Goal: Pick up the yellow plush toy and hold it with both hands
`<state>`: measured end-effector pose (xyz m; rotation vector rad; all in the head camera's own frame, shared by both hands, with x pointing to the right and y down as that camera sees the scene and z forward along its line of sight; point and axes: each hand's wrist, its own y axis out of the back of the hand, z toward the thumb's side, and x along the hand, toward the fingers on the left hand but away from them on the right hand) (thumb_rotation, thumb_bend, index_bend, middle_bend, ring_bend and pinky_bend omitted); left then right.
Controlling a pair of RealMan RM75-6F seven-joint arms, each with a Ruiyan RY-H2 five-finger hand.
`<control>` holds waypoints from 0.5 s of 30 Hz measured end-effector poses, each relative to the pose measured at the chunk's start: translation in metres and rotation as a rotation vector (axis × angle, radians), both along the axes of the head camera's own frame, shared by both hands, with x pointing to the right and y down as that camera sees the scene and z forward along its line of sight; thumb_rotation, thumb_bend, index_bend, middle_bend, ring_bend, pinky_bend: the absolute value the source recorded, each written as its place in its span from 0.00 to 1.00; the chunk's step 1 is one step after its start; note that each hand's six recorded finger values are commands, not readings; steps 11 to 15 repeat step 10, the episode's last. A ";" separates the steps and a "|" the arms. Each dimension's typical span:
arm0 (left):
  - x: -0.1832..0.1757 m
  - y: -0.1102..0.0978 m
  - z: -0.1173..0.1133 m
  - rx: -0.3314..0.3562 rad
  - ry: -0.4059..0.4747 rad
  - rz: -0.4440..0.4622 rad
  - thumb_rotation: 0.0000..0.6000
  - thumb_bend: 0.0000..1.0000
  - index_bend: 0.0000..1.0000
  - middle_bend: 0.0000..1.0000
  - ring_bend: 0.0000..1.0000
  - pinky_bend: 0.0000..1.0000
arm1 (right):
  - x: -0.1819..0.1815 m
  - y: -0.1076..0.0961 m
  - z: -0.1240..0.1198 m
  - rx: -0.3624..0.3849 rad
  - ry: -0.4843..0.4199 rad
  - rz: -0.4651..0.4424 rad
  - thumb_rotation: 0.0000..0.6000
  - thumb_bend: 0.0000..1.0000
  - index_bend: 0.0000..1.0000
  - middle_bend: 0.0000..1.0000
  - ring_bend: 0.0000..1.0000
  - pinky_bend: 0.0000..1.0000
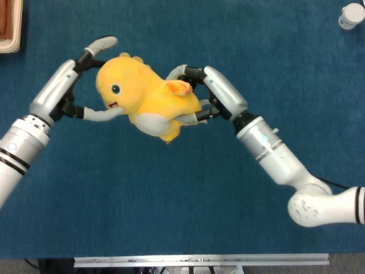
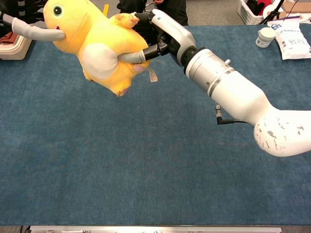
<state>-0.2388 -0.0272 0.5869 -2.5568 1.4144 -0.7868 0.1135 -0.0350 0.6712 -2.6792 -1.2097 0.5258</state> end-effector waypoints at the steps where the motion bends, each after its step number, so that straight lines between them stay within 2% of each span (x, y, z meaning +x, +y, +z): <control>1: -0.004 -0.001 0.001 0.004 -0.009 -0.004 1.00 0.18 0.06 0.00 0.00 0.14 | 0.004 0.000 -0.001 0.000 0.000 0.001 1.00 0.69 0.58 0.54 0.54 0.57; 10: -0.034 -0.003 0.012 0.036 -0.139 -0.014 1.00 0.18 0.06 0.00 0.00 0.14 | 0.042 0.013 -0.016 0.013 -0.006 0.003 1.00 0.68 0.58 0.54 0.54 0.57; 15: -0.034 -0.003 0.012 0.036 -0.139 -0.014 1.00 0.18 0.06 0.00 0.00 0.14 | 0.042 0.013 -0.016 0.013 -0.006 0.003 1.00 0.68 0.58 0.54 0.54 0.57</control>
